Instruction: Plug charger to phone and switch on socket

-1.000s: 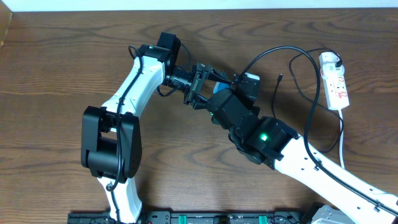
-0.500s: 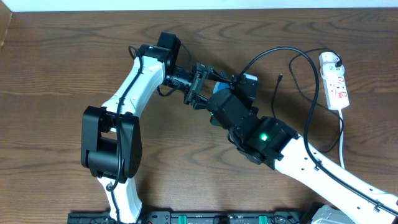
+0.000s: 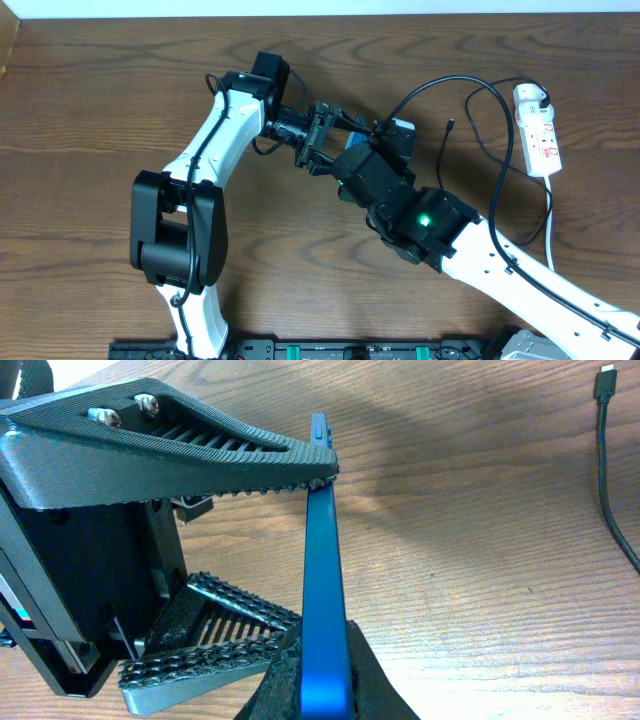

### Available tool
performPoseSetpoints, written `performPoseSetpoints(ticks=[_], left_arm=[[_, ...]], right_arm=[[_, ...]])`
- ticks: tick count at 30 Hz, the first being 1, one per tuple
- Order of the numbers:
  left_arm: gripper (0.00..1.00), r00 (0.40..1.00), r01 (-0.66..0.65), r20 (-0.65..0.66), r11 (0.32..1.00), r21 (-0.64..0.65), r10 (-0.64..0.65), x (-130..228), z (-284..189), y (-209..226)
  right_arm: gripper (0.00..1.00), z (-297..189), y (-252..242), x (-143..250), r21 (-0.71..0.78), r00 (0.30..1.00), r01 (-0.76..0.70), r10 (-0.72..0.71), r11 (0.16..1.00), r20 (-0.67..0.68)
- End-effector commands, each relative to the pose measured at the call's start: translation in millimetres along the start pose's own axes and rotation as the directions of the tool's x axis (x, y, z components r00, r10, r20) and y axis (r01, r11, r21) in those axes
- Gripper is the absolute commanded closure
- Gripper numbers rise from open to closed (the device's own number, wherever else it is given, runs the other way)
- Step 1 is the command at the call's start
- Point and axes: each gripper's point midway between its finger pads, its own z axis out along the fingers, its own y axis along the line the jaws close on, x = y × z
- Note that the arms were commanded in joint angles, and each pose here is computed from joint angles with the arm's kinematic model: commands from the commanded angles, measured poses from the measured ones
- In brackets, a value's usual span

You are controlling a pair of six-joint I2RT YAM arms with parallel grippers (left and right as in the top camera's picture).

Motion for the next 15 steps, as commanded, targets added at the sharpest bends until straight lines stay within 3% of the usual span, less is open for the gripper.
performPoseSetpoints(ticks=[1,6,11,15], left_arm=[[0.29,0.999,-0.04,0.025,0.999,-0.002,0.04,4,-5,-9],[0.05,0.991,-0.063,0.118,0.998,-0.014,0.064,-18,-23,-6],[0.04,0.971,-0.128,0.209,0.991,0.045,0.116,-31,-66,-15],[0.04,0.917,-0.283,0.308,0.958,0.052,0.254,-11,-113,-23]], right_arm=[[0.99,-5,8,-7,-0.018,1.0,-0.002,0.002,1.0,0.016],[0.99,-13,5,-18,-0.027,0.999,0.019,-0.018,0.999,0.045],[0.99,-26,3,-34,-0.097,0.999,-0.045,0.047,0.994,0.023],[0.99,-32,-7,-50,-0.149,0.993,-0.117,0.115,0.982,-0.02]])
